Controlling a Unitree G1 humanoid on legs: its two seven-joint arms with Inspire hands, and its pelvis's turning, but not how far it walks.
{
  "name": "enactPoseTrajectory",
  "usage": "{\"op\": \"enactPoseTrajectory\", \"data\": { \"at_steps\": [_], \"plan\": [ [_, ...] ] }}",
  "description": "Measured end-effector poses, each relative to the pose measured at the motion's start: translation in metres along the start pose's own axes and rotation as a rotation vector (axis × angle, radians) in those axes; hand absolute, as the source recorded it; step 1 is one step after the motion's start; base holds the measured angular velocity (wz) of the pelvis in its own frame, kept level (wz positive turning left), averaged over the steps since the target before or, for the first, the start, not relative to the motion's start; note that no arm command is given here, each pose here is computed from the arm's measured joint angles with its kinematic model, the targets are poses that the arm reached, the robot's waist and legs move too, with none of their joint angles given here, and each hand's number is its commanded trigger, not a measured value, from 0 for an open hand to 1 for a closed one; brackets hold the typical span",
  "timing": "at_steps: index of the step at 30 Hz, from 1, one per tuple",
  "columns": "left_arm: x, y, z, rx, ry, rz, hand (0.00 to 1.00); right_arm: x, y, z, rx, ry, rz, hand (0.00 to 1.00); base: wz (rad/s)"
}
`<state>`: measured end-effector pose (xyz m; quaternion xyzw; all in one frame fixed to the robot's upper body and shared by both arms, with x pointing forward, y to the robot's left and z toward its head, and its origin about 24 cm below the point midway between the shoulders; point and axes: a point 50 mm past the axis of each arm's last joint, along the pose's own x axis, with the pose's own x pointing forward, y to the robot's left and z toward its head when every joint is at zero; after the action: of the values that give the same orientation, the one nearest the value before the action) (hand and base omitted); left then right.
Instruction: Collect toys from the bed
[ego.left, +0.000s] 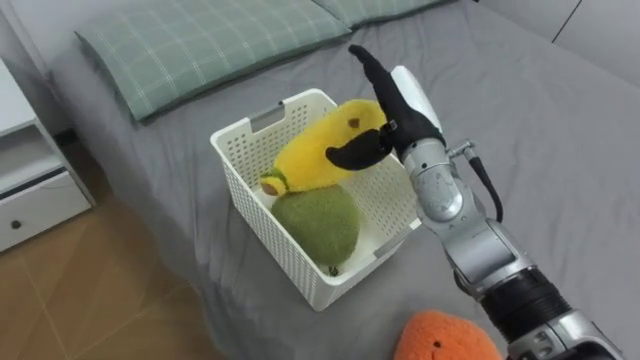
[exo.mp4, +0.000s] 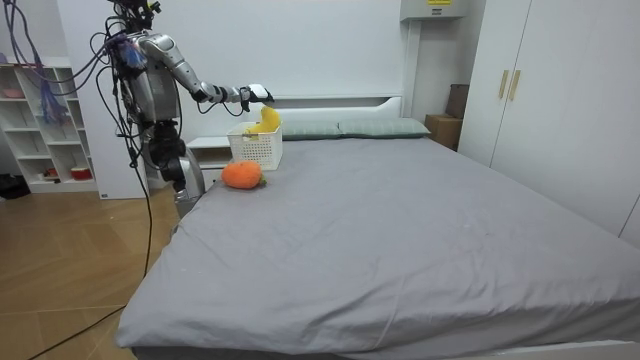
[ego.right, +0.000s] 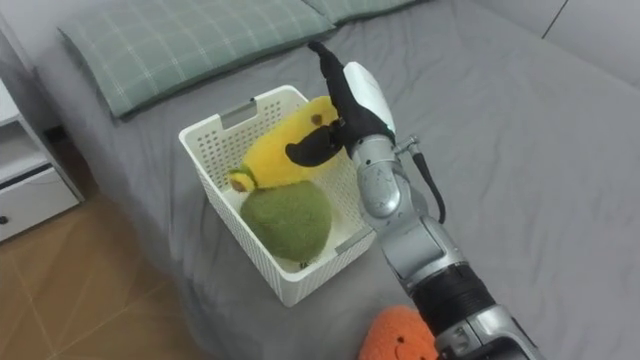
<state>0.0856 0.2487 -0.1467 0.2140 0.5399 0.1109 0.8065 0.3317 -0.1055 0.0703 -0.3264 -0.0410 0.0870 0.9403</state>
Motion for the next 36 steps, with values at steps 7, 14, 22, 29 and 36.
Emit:
{"op": "enactPoseTrajectory", "data": {
  "at_steps": [7, 14, 22, 29, 36],
  "plan": [
    [0.002, -0.003, 0.016, -0.012, -0.039, -0.005, 0.00, 0.000, 0.000, -0.001, -0.002, 0.003, 0.001, 0.00, -0.02],
    [0.003, -0.004, 0.020, -0.015, -0.047, -0.006, 0.00, 0.000, 0.000, -0.001, 0.000, 0.004, 0.001, 0.00, -0.04],
    [0.003, -0.002, 0.016, -0.011, -0.039, -0.001, 0.00, 0.000, 0.000, -0.004, 0.000, 0.016, 0.004, 0.00, -0.03],
    [0.002, -0.002, 0.015, -0.010, -0.036, 0.001, 0.00, 0.000, 0.000, -0.008, -0.003, 0.033, 0.007, 0.00, 0.00],
    [0.002, -0.001, 0.015, -0.010, -0.036, 0.002, 0.00, 0.000, 0.000, -0.009, 0.004, 0.038, 0.005, 0.00, 0.00]
  ]
}}
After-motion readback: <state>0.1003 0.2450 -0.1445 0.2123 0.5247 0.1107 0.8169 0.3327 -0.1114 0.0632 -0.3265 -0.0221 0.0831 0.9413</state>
